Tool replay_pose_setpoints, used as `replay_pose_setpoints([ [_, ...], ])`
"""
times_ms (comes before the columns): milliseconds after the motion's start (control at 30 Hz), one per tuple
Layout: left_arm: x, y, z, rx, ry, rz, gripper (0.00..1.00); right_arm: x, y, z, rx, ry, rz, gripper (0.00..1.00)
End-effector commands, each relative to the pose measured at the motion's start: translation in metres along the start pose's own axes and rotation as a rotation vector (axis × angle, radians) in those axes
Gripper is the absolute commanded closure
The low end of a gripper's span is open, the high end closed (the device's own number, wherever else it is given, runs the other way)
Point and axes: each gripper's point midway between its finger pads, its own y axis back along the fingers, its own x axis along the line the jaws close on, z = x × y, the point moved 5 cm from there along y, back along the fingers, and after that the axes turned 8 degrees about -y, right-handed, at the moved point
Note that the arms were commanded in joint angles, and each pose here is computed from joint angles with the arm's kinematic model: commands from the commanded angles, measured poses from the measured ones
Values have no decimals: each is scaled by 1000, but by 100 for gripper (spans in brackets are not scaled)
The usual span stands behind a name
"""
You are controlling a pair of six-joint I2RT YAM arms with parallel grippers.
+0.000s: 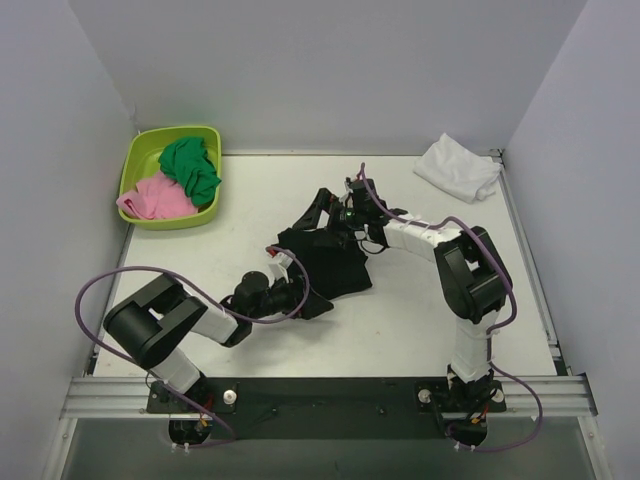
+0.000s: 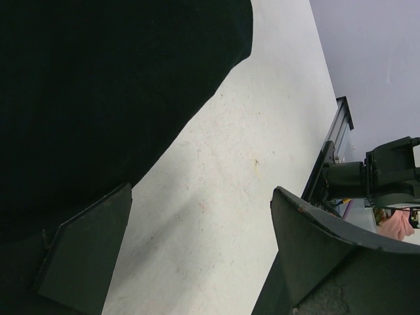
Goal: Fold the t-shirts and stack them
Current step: Smooth out wrinkles on the folded tshirt
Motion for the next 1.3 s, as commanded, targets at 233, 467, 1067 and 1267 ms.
replay_pose_setpoints([
  [233,-29,5,15,-71,12,-169,3,9,13,-5,6,25,61,0],
  [467,-47,12,26,-63,-37,-184,3,10,12,-4,5,25,69,0],
  [1067,-14,4,60,-141,-116,-76,3,7,14,3,-4,30,75,0],
  [1267,-1,1,55,-126,-82,-58,3,4,12,5,1,19,71,0],
])
